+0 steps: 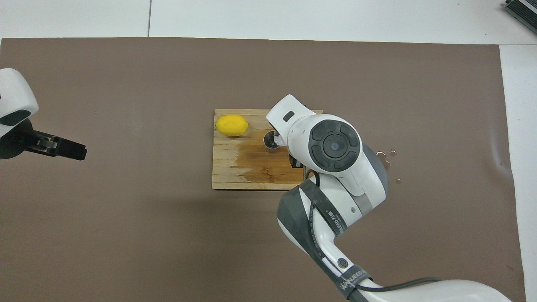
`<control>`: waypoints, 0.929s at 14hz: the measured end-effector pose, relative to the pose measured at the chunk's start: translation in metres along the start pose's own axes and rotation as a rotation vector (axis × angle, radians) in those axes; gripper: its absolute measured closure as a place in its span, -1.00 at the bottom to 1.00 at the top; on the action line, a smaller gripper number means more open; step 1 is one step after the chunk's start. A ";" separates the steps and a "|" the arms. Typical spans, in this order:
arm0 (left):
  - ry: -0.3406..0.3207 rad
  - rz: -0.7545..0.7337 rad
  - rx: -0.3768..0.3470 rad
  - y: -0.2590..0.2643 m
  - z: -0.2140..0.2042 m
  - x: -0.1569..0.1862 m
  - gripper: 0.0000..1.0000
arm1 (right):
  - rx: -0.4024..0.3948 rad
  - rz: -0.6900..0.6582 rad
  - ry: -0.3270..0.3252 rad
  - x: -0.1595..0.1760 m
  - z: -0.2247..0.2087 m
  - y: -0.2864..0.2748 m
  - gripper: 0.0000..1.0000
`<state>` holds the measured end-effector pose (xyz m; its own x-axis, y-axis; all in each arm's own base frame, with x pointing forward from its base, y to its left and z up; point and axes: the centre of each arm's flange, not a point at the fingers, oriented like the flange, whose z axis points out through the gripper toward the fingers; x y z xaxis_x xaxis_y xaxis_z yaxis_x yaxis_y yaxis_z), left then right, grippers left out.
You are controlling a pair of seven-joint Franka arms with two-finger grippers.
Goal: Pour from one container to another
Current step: 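Tilt the white cup with the right gripper over the metal cup, then carry the white cup back with the right gripper and lower it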
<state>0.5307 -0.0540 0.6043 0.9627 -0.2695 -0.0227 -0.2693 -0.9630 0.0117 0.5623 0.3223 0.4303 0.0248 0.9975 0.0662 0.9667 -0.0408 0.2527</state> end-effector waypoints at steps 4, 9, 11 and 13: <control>0.000 0.000 0.000 0.000 0.000 0.000 -1.00 | 0.004 0.013 0.001 -0.005 0.001 0.002 0.01; 0.001 0.000 0.000 0.000 0.000 0.000 -1.00 | 0.046 0.069 0.099 -0.004 -0.008 0.004 0.01; 0.001 0.000 0.000 0.000 0.000 0.000 -1.00 | 0.055 0.075 0.131 -0.008 -0.013 0.007 0.01; 0.001 0.000 0.000 0.000 0.000 0.000 -1.00 | 0.065 0.073 0.175 -0.026 -0.017 0.018 0.01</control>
<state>0.5305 -0.0539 0.6046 0.9627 -0.2695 -0.0220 -0.2693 -0.9630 0.0115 0.5744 0.2945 0.4490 0.0562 0.9664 0.2508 0.9785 -0.1033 0.1787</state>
